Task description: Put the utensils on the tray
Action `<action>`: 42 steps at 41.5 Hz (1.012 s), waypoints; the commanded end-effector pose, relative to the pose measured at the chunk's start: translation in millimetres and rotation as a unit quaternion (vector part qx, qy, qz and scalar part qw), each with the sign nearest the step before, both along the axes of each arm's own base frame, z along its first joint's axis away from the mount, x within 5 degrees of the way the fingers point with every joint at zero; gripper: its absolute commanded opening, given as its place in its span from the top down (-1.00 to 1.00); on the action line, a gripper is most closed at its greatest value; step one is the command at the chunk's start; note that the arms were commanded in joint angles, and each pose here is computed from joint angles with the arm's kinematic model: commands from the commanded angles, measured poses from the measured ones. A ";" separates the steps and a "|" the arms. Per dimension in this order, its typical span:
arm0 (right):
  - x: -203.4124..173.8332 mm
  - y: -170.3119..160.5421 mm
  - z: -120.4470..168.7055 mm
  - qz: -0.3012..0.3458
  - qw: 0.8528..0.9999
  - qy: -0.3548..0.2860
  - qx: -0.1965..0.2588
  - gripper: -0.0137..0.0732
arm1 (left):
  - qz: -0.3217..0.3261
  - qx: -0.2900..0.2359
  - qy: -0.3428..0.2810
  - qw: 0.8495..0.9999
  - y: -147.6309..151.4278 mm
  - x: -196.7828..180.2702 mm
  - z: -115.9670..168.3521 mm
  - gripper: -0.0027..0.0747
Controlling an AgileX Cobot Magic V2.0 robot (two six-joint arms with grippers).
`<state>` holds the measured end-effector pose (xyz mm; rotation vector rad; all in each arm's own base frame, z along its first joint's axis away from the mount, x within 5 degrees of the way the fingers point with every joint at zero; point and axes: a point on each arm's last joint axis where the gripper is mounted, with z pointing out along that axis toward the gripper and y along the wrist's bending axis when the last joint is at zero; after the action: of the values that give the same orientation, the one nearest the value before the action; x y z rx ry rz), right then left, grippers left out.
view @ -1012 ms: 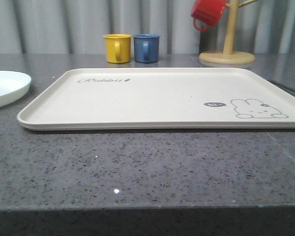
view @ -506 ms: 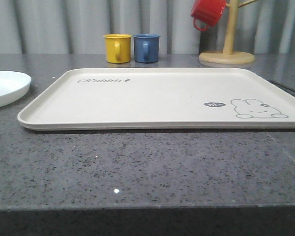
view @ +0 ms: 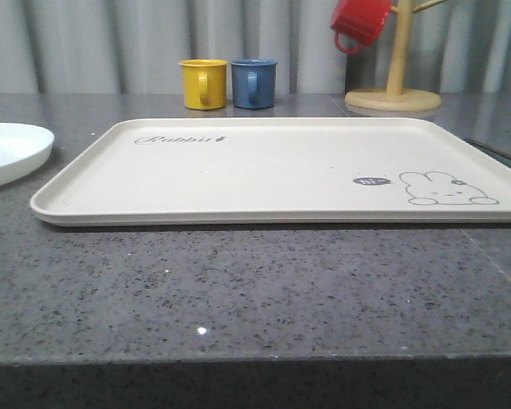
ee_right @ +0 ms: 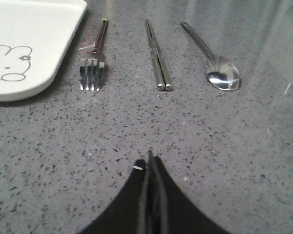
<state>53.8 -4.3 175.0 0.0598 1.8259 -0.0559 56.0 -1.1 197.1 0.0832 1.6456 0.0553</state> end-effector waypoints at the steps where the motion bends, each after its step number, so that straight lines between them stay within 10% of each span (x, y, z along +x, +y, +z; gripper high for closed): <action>1: 0.6 -0.2 10.7 0.001 0.998 -0.057 -0.014 0.83 | 0.003 -0.010 -0.054 0.998 0.5 -1.3 8.4 0.98; 28: 1.4 0.7 28.7 0.005 0.988 -0.155 -0.019 0.83 | 0.005 -0.010 -0.088 0.996 0.8 -1.7 14.5 0.98; 42: -6.5 2.0 63.8 0.005 0.983 -0.179 0.033 0.82 | 0.006 -0.012 -0.202 0.979 1.3 -15.6 74.9 0.98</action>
<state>54.4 -2.7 206.7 0.0983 1.6127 0.0100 51.8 -0.3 233.9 0.0647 1.4164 0.0647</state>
